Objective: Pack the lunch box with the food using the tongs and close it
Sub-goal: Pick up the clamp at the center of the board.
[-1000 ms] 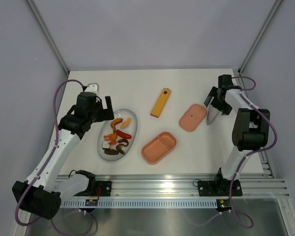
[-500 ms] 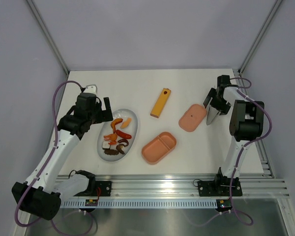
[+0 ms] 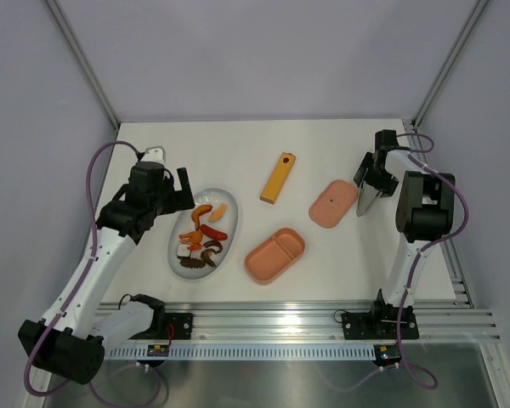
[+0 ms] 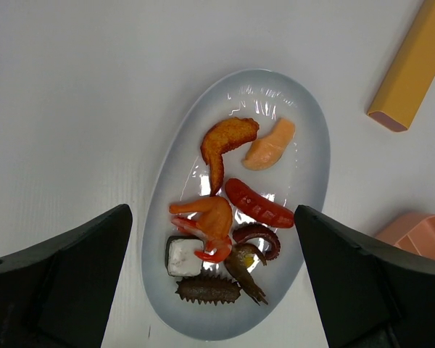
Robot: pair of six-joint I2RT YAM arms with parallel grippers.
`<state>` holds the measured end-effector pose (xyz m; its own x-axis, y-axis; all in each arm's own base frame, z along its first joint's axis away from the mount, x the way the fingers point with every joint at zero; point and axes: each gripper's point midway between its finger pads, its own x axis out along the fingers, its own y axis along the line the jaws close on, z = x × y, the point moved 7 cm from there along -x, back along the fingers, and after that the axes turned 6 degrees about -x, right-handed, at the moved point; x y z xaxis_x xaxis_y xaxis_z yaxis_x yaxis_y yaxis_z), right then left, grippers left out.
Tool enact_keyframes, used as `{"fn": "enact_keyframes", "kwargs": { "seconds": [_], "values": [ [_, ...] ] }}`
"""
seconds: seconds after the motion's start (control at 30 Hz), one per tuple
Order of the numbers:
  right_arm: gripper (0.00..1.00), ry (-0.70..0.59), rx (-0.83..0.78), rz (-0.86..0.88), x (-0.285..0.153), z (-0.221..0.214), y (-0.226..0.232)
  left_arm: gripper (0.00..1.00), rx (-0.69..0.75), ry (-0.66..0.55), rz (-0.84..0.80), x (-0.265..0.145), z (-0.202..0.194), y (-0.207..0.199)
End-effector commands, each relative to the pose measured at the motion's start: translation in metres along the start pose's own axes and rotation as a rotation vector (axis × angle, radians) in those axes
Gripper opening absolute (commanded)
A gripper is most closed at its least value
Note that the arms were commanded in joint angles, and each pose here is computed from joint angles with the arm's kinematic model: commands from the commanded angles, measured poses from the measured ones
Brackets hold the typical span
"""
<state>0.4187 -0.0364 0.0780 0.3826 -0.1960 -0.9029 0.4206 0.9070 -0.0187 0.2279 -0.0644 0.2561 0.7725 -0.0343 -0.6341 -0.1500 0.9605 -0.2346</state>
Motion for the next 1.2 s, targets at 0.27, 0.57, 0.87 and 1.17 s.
{"fn": "enact_keyframes", "kwargs": {
  "seconds": [0.27,0.57,0.87,1.17],
  "values": [
    [0.7,-0.041,-0.011,-0.017,0.011,0.017,0.002,0.99,-0.011,-0.046,-0.025,-0.012,0.007,-0.002],
    [0.16,-0.083,-0.008,-0.008,-0.015,0.024,-0.001,0.99,-0.014,-0.04,-0.046,-0.01,0.005,-0.004],
    [0.11,-0.165,0.007,0.053,-0.077,0.034,0.001,0.99,-0.014,-0.037,-0.055,-0.011,0.006,-0.006],
    [0.12,-0.196,-0.057,0.097,-0.136,0.013,0.008,0.99,0.002,-0.022,-0.056,-0.009,0.009,-0.008]
  ]
}}
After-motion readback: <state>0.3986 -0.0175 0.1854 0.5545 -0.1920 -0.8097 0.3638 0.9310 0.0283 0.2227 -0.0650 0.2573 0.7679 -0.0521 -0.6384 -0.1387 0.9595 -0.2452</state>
